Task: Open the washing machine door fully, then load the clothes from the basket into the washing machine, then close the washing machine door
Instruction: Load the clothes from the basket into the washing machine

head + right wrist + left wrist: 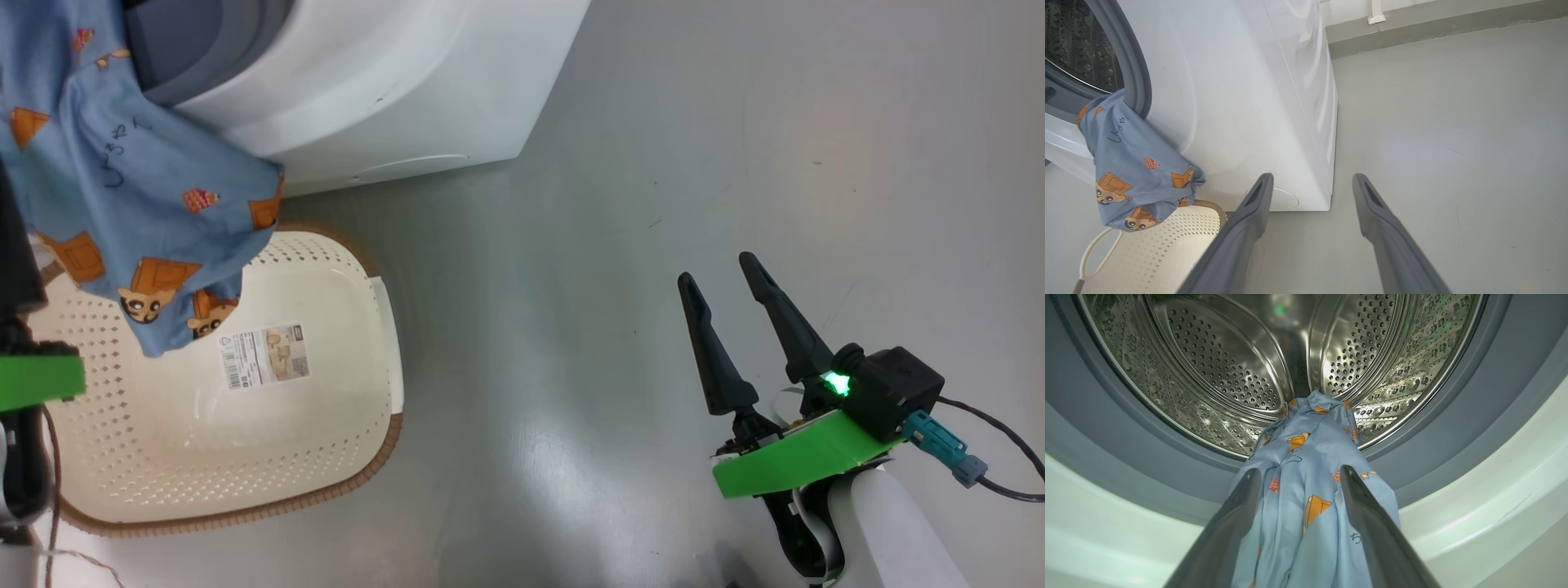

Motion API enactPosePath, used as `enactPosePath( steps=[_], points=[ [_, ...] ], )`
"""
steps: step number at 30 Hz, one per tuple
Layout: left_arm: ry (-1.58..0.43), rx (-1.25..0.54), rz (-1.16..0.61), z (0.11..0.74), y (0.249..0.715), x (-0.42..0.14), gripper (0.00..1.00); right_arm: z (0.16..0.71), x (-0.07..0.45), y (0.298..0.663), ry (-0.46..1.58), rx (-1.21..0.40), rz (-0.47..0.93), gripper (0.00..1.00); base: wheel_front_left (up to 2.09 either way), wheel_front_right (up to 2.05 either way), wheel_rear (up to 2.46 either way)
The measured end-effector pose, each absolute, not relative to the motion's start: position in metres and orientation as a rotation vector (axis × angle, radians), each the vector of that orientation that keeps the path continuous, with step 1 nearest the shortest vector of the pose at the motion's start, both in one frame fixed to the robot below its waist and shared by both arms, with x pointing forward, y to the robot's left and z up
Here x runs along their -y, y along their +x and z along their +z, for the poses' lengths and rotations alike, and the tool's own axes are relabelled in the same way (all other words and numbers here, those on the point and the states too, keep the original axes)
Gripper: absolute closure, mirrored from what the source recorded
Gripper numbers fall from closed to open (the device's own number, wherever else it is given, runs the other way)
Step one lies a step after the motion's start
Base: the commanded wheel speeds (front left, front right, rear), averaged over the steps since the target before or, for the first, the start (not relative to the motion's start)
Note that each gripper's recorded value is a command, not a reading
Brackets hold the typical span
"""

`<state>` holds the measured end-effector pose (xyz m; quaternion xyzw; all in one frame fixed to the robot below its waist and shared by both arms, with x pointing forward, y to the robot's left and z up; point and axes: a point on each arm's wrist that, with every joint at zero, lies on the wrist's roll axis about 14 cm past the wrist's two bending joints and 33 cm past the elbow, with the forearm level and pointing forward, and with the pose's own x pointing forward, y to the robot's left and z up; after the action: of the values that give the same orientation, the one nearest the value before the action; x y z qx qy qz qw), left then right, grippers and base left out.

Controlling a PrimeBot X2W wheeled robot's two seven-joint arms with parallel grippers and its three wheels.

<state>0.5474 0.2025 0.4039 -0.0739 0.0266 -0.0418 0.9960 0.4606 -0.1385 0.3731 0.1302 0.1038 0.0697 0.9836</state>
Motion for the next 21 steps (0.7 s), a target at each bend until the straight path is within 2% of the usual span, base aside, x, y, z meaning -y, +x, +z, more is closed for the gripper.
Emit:
enactPosePath(
  steps=[21],
  points=[
    [-0.156, -0.185, -0.009, 0.362, 0.496, -0.213, 0.0, 0.372, 0.138, 0.46, 0.258, -0.212, 0.142, 0.0, 0.0, 0.0, 0.0]
  ],
)
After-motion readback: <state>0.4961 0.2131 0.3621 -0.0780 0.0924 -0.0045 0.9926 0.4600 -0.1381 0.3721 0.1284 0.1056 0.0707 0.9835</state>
